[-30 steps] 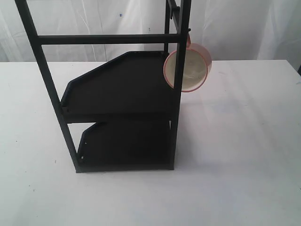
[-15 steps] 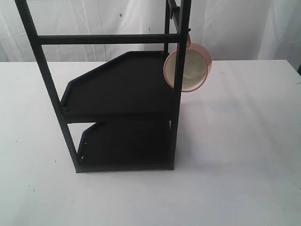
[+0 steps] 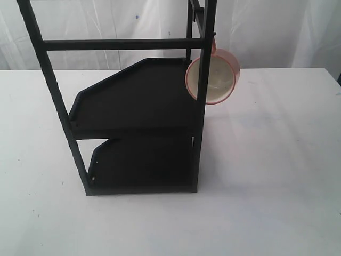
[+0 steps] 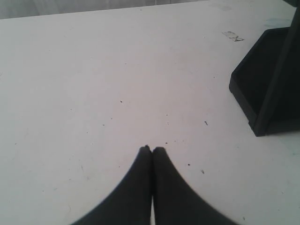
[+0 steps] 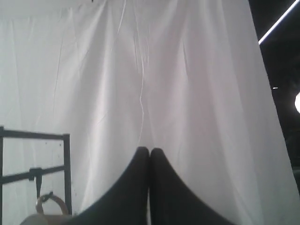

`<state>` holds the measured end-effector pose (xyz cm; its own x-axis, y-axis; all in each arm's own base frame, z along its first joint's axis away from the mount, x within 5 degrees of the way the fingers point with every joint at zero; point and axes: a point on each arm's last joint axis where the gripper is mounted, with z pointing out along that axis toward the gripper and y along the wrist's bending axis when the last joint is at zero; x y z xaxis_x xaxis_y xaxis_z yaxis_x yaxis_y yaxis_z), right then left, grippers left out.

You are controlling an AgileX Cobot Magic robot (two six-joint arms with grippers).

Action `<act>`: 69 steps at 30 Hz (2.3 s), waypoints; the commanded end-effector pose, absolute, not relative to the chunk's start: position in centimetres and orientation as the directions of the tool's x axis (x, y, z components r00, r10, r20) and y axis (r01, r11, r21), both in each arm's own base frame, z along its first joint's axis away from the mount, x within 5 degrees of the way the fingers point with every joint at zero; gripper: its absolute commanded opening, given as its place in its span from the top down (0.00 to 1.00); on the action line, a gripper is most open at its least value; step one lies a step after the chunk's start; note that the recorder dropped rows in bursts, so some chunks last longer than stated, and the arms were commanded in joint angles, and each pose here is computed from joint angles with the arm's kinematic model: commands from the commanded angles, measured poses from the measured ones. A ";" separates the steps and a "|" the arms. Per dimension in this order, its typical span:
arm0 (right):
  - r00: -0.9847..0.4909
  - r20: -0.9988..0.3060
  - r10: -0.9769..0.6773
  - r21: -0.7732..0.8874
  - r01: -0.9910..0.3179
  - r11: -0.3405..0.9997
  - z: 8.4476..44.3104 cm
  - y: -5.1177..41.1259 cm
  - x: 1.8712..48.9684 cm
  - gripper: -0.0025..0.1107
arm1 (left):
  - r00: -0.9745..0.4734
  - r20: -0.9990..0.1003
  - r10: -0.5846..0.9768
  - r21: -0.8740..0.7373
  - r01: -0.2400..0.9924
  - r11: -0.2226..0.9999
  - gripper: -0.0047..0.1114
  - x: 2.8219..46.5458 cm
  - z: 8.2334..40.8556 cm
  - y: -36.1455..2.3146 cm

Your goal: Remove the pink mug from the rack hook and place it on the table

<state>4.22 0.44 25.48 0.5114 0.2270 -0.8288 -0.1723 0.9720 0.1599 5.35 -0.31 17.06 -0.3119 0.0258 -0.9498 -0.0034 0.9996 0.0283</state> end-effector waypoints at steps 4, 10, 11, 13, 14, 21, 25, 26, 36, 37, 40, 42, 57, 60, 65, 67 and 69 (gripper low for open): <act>0.660 -0.667 0.345 0.327 -0.157 0.932 26.9 -1.1 3.2 0.98 | -0.311 -0.950 0.020 0.023 -0.004 1.000 0.96 5.3 17.0 -0.3; 0.699 -0.657 0.281 0.279 -0.120 0.953 29.7 -1.2 2.8 0.98 | -0.311 -0.950 0.020 0.023 -0.004 1.000 0.96 5.3 17.0 -0.3; 0.692 -0.665 0.280 0.280 -0.117 0.953 30.2 -1.2 3.1 0.98 | -0.311 -0.950 0.020 0.023 -0.004 1.000 0.96 5.3 17.0 -0.3; 0.672 -0.692 0.262 0.270 -0.095 0.958 31.0 -1.1 3.9 0.98 | -0.311 -0.950 0.020 0.023 -0.004 1.000 0.96 5.3 17.0 -0.3; 0.658 -0.717 0.231 0.249 -0.068 0.966 31.4 -1.1 4.5 0.98 | -0.311 -0.950 0.020 0.023 -0.004 1.000 0.96 5.3 17.0 -0.3; 0.410 -0.911 0.044 0.080 0.071 0.994 32.0 -0.8 10.9 0.98 | -0.311 -0.950 0.020 0.023 -0.004 1.000 0.96 5.3 17.0 -0.3; 0.095 -0.994 -0.051 -0.046 0.060 0.997 30.5 -0.3 15.5 0.98 | -0.311 -0.950 0.021 0.023 -0.002 1.000 0.96 5.3 17.0 -0.3; 0.000 -0.997 -0.074 -0.074 0.041 0.996 29.9 -0.2 16.7 0.98 | -0.311 -0.950 0.021 0.023 -0.002 1.000 0.96 5.3 17.0 -0.3; -0.806 -0.575 -0.140 0.032 -0.193 0.981 25.1 1.8 26.3 0.98 | -0.311 -0.950 0.021 0.023 -0.002 1.000 0.96 5.3 17.0 -0.3; -0.829 -0.540 -0.146 0.044 -0.200 0.979 25.0 1.9 26.7 0.98 | -0.311 -0.950 0.021 0.023 -0.002 1.000 0.96 5.3 17.0 -0.3; -0.901 -0.413 -0.131 0.167 -0.216 0.962 26.7 2.8 27.1 0.98 | -0.311 -0.950 0.021 0.023 -0.002 1.000 0.96 5.3 17.0 -0.3; -0.907 -0.407 -0.110 0.256 -0.229 0.939 29.3 3.6 26.4 0.98 | -0.311 -0.950 0.021 0.023 -0.002 1.000 0.96 5.3 17.0 -0.3; -0.688 -0.700 -0.190 0.348 -0.561 0.751 35.2 7.5 22.6 0.98 | -0.311 -0.950 0.021 0.023 -0.002 1.000 0.96 5.3 17.0 -0.3; -0.611 -0.746 -0.265 0.226 -0.607 0.762 36.2 8.4 21.2 0.98 | -0.311 -0.950 0.021 0.023 -0.002 1.000 0.96 5.3 17.0 -0.3; -0.585 -0.770 -0.254 0.042 -0.445 0.895 36.3 8.7 21.8 0.98 | -0.311 -0.950 0.021 0.023 -0.002 1.000 0.96 5.3 17.0 -0.3; -0.556 -0.808 -0.195 0.104 -0.461 0.881 36.4 9.9 22.4 0.98 | -0.311 -0.950 0.021 0.023 -0.002 1.000 0.96 5.3 17.0 -0.3; -0.474 -0.850 -0.230 0.060 -0.520 0.852 36.4 10.8 23.2 0.98 | -0.311 -0.950 0.021 0.023 -0.002 1.000 0.96 5.3 17.0 -0.3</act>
